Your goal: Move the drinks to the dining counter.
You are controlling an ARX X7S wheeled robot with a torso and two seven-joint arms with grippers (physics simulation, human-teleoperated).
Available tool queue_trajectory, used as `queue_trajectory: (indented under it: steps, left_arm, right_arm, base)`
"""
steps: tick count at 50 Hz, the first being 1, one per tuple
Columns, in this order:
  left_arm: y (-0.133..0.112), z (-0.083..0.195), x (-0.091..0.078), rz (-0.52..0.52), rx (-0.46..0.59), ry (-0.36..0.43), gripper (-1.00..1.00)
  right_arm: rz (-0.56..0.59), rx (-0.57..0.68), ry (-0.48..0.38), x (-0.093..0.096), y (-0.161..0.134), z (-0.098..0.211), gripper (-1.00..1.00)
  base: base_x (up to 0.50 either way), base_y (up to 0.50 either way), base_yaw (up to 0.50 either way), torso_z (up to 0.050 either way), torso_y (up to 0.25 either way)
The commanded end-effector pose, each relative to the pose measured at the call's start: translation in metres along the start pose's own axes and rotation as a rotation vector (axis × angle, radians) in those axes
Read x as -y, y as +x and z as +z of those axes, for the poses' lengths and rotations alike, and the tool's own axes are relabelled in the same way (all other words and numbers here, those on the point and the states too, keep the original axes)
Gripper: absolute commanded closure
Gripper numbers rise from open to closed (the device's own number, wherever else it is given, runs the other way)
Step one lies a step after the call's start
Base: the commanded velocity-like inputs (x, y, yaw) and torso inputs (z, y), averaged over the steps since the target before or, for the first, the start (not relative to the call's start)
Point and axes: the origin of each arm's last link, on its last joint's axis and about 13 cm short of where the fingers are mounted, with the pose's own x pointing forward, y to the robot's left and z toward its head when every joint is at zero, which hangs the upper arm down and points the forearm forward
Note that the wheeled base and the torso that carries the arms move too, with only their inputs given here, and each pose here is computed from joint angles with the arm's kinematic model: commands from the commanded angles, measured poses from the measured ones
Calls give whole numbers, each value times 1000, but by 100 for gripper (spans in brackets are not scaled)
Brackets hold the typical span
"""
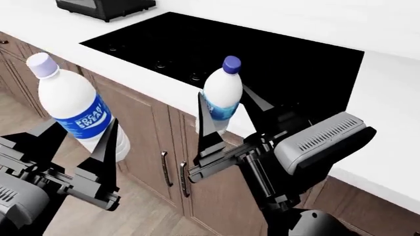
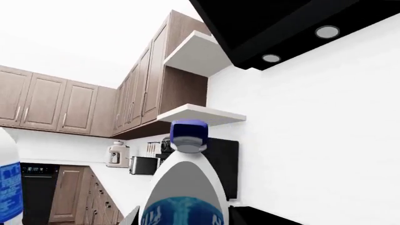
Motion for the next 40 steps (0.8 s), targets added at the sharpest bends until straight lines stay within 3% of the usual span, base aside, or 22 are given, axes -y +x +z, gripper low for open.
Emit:
queue_trajectory:
  steps: [1, 40]
  left_arm:
    - [1, 2, -1, 12, 19, -10, 100]
    - [0, 1, -1, 17, 21, -8, 100]
  right_arm:
    - [-2, 16, -23, 1, 1, 2, 100]
    - [-1, 13, -19, -1, -2, -2, 100]
  base:
    - [0, 0, 500, 0, 0]
    - [0, 0, 500, 0, 0]
